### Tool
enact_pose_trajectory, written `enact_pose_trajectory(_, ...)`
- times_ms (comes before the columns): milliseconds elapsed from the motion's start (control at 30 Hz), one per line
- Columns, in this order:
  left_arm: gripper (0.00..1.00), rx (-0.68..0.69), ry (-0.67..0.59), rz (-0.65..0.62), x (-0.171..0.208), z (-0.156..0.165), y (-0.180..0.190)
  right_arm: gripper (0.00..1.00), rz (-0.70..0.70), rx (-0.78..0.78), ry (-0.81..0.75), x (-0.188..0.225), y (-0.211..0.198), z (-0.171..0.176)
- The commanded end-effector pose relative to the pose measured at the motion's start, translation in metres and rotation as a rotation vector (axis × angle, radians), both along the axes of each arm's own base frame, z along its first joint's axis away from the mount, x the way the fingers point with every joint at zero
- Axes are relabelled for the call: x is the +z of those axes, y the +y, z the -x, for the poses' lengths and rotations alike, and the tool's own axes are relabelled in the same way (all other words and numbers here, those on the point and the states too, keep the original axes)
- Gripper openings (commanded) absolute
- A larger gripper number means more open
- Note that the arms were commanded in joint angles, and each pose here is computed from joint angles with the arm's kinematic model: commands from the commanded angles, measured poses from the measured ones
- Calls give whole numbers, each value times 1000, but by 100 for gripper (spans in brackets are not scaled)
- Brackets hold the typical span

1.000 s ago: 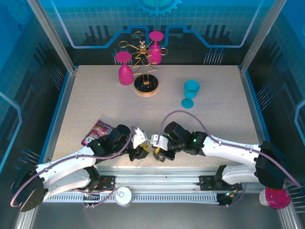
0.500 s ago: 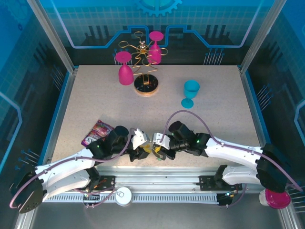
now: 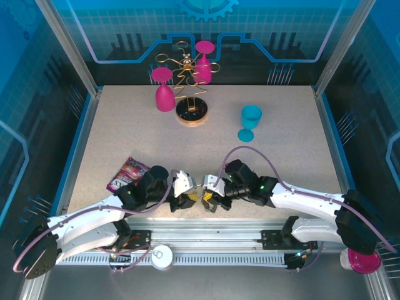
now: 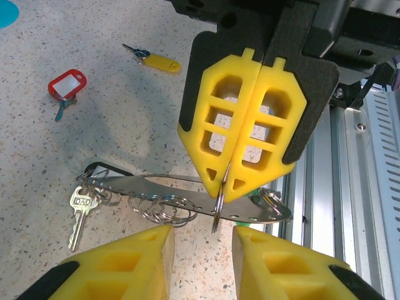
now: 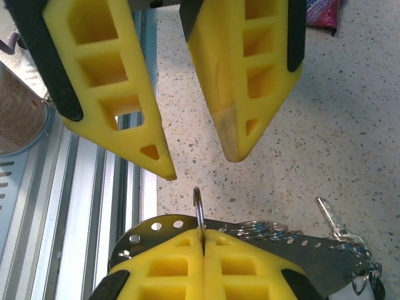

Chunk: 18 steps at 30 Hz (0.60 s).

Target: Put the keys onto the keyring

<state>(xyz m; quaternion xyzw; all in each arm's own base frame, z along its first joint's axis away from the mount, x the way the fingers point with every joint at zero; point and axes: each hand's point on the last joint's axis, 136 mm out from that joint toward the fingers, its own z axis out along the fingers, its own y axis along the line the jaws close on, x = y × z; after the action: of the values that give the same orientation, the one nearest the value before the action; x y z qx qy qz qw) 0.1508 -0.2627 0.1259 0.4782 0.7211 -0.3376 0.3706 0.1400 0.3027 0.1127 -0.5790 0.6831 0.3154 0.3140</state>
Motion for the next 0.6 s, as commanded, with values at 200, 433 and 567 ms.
enact_pose_trajectory(200, 24, -57, -25, 57, -3, 5, -9, 0, -71, 10, -2, 14, 4, -1)
enact_pose_trajectory(433, 16, -61, -33, 70, -5, 6, -9, 0, -88, 13, 2, 16, 6, 0)
enact_pose_trajectory(567, 14, -65, -37, 86, -3, 6, -11, 0, -93, 19, 7, 16, 7, 0)
